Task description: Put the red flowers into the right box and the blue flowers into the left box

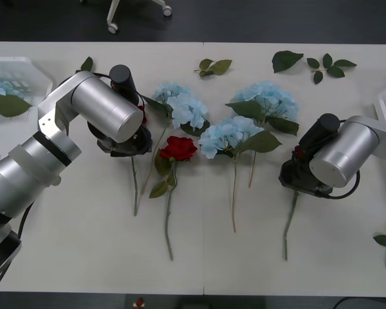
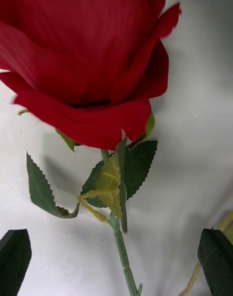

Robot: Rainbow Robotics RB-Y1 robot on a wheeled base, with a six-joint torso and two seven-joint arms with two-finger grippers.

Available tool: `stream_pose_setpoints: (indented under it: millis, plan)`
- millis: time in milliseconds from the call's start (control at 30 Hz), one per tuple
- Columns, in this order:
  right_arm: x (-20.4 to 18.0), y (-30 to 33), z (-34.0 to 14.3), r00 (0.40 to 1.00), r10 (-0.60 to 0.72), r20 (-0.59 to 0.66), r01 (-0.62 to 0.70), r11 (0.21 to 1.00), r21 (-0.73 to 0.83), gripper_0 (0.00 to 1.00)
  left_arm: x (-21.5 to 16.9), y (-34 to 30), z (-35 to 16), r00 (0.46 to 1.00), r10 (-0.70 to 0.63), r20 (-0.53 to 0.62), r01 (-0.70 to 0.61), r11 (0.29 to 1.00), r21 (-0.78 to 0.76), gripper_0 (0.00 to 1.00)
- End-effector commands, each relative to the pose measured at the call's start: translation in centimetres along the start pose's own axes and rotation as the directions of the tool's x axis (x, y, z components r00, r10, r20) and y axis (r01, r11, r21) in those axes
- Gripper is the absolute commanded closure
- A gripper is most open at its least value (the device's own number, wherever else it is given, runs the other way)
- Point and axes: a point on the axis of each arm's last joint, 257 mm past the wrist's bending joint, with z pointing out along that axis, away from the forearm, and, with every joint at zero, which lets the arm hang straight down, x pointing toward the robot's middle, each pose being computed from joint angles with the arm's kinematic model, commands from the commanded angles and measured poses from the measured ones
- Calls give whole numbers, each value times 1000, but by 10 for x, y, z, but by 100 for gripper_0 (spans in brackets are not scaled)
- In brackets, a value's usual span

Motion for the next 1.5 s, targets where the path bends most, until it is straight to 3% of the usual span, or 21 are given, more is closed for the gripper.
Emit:
stream_pose_setpoints:
  millis: [33,200,500,933,1167,1233,1267,1300,1333,1367,1500]
  plan:
    - [-4,5,-1,1000,-25,-1,25,1000,-2,84,-17,-1,-1,1000,0,16,0,1000,23,0]
    - [-4,3,0,1000,-19,-4,19,1000,0,100,-16,1,4,1000,6,7,-6,1000,29,0]
    - [-21,-11,-10,998,-38,40,37,999,19,100,-10,3,9,1000,3,-15,-3,999,32,0]
    - [-128,-90,-159,942,-189,277,156,978,136,100,-4,-3,13,999,-7,-39,9,999,51,0]
    - [-180,-163,-216,862,-444,245,338,864,374,100,-3,-9,19,999,-19,-50,22,998,55,0]
    - [-193,-190,-224,851,-481,213,361,828,428,100,-4,-11,19,999,-18,-48,21,998,58,19]
    - [-199,-205,-226,849,-491,194,366,813,453,100,-4,-11,19,999,-17,-48,19,998,58,43]
    - [-203,-215,-228,850,-493,185,365,805,467,100,-4,-10,19,999,-18,-47,20,998,56,57]
    - [-211,-233,-229,852,-496,165,365,791,492,100,-4,-10,19,999,-16,-47,19,998,56,92]
    - [-215,-244,-228,855,-495,153,363,783,505,100,-4,-11,19,999,-15,-48,18,998,58,100]
    - [-233,-281,-222,862,-489,135,351,767,537,100,-5,-11,18,999,-5,-45,8,998,57,100]
